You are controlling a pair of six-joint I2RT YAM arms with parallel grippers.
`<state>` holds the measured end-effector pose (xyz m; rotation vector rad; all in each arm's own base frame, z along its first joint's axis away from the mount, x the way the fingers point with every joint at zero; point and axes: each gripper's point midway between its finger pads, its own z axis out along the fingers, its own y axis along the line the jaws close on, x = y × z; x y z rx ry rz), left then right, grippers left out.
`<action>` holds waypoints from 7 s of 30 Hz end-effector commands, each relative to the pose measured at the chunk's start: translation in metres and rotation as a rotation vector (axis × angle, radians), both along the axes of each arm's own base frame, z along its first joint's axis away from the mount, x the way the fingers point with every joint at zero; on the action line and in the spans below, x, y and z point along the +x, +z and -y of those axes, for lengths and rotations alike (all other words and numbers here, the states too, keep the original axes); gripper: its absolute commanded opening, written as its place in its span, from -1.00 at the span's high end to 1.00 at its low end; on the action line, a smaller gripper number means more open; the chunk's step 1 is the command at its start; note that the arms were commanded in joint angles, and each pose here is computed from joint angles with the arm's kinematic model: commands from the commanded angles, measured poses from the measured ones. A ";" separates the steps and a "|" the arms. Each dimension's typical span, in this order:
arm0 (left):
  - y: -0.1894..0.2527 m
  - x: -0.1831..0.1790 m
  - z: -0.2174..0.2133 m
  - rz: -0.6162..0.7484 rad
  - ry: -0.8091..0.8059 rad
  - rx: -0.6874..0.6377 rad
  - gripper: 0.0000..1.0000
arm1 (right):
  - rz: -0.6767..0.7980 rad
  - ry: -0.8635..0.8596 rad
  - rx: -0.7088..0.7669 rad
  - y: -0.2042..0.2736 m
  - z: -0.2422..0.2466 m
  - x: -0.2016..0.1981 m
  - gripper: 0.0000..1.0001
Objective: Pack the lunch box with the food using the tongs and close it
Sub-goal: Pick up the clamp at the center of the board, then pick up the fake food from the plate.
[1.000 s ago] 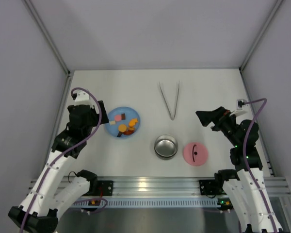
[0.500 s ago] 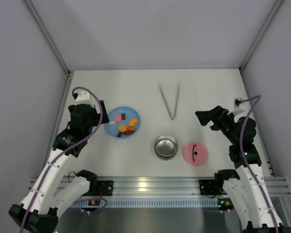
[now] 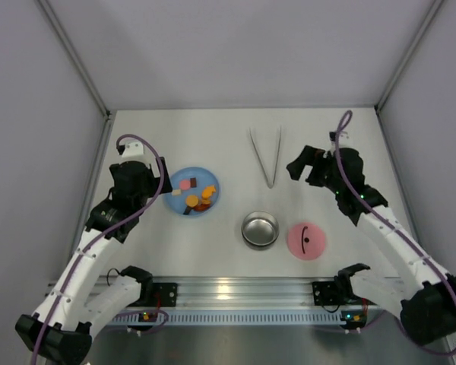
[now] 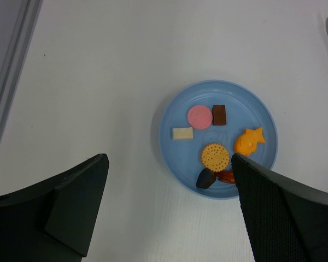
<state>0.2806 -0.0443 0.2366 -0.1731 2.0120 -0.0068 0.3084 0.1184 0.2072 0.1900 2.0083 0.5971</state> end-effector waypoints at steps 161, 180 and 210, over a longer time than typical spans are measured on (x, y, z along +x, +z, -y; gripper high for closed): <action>0.015 0.003 -0.006 0.039 0.035 -0.001 -0.98 | -0.160 0.476 -0.527 -0.068 -0.308 -0.047 0.26; 0.015 0.003 -0.006 0.038 0.033 0.000 -0.98 | -0.179 0.485 -0.556 -0.080 -0.309 -0.046 0.33; 0.015 0.003 0.000 0.031 0.008 -0.021 -0.98 | -0.145 0.448 -0.457 -0.002 -0.176 -0.115 0.94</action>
